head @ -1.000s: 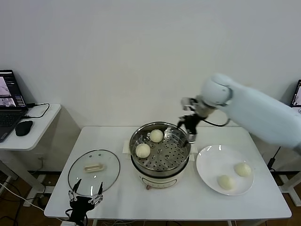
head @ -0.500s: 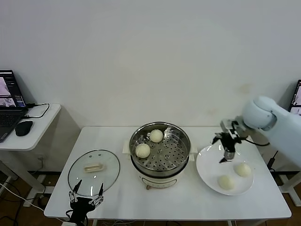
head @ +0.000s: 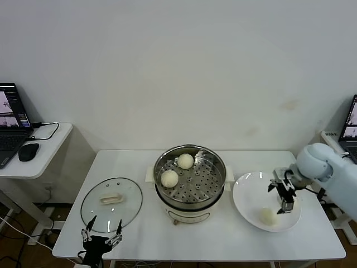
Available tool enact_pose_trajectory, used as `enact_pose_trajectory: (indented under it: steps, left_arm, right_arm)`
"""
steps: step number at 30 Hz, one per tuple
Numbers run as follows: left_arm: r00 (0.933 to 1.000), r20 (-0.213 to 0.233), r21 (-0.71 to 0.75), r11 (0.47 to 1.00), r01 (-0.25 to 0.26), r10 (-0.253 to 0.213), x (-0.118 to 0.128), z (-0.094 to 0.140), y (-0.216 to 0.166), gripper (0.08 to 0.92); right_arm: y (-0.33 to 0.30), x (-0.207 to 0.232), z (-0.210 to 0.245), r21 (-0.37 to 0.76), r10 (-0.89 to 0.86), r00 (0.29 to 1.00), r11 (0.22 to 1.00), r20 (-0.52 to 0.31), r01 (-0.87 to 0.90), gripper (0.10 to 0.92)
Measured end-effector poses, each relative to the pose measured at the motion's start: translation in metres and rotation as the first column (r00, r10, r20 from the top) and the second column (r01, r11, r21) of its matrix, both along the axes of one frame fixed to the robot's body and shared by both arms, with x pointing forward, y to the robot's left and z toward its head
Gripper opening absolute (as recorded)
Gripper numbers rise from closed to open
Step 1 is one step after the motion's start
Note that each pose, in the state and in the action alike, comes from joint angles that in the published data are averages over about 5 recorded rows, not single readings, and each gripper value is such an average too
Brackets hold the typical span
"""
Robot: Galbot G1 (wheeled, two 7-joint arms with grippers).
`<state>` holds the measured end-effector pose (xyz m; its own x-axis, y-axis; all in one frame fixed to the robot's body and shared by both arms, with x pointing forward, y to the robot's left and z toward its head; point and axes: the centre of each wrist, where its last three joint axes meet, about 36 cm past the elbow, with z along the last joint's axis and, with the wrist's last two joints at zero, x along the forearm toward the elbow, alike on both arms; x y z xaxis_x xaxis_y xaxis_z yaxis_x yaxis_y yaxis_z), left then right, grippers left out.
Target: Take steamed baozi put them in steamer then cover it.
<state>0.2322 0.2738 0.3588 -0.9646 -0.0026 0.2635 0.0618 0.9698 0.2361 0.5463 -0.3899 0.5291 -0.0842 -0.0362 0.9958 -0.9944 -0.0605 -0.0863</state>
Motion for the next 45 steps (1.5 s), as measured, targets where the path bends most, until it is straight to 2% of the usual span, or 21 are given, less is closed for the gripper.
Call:
enact_pose_trajectory:
  steps: [12, 39, 45]
  left_arm:
    - [1.0, -0.002, -0.006, 1.0, 0.002, -0.002, 0.001, -0.002, -0.004, 0.823]
    - [0.9999, -0.013, -0.003, 1.0, 0.008, -0.008, 0.001, -0.006, -0.006, 0.823]
    - [0.9999, -0.012, -0.003, 1.0, 0.007, -0.007, 0.001, -0.006, -0.006, 0.823]
  right_arm:
    - [-0.005, -0.005, -0.039, -0.003, -0.031, 0.999, 1.0, -0.012, 0.031, 0.823]
    - [0.003, 0.001, -0.075, 0.011, -0.067, 0.998, 0.998, 0.005, 0.067, 0.822]
    - [0.003, 0.002, -0.077, 0.014, -0.076, 0.997, 0.997, 0.006, 0.076, 0.747]
